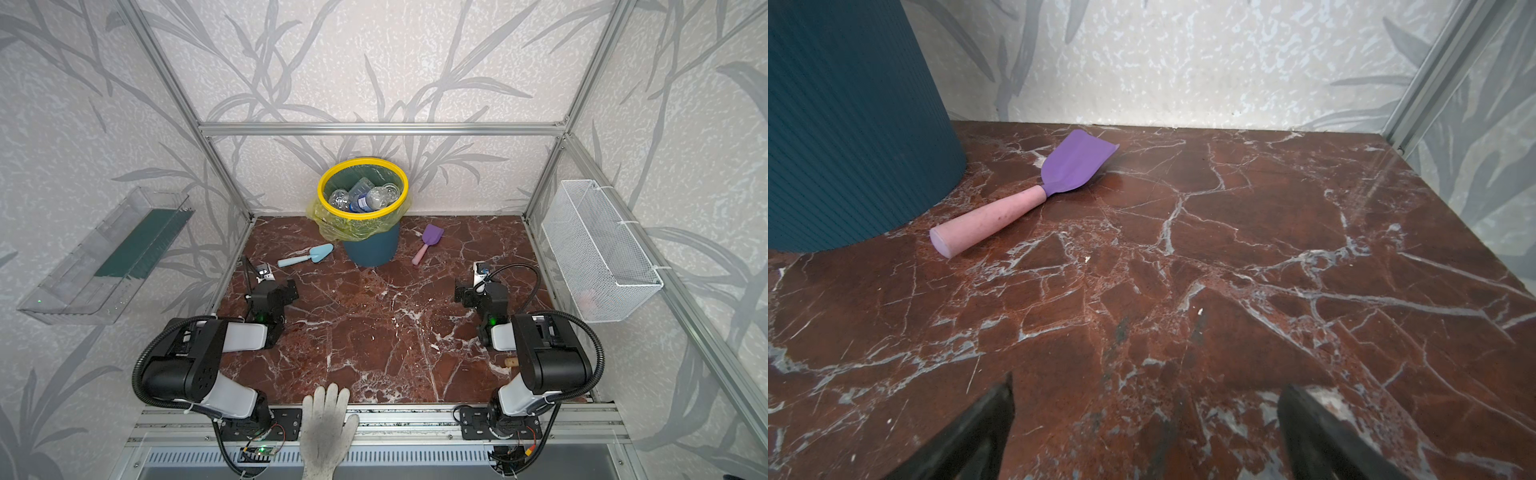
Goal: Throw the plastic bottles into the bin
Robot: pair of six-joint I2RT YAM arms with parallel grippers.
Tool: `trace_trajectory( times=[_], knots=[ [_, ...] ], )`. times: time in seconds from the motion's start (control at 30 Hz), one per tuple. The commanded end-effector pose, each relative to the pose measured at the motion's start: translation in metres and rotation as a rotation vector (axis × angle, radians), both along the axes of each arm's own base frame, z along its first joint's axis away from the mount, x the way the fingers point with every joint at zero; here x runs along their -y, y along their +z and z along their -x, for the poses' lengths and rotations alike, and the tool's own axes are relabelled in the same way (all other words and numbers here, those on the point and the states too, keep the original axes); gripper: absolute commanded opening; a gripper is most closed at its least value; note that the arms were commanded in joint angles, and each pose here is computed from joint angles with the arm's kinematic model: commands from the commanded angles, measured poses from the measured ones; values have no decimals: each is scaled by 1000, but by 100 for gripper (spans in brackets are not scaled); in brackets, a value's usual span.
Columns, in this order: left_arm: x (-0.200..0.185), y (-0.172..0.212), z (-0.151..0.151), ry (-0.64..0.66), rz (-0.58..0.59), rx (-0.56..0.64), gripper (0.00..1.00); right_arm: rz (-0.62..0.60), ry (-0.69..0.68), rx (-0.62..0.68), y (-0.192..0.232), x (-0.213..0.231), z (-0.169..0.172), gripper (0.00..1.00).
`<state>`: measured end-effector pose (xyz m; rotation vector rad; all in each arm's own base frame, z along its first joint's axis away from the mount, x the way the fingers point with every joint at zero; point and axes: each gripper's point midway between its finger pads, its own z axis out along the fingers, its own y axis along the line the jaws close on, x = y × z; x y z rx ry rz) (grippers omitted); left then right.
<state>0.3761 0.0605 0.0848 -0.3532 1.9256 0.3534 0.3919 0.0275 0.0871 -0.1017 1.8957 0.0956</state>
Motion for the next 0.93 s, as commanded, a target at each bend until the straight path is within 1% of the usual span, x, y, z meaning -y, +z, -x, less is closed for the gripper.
trace_trajectory(
  times=[0.0,0.17,0.23,0.33,0.9],
  knots=[
    [0,13,-8,-14,-6,34,99,12,49,15,7,-9,-5,99],
    [1,13,-8,-14,-7,34,99,17,171,32,8,-28,-1,99],
    [1,13,-8,-15,-7,33,99,14,160,32,9,-27,-1,99],
    [1,13,-8,-14,-7,33,99,10,82,22,7,-14,-4,99],
    [1,13,-8,-15,-7,35,99,19,54,19,6,-11,-5,99]
  ],
)
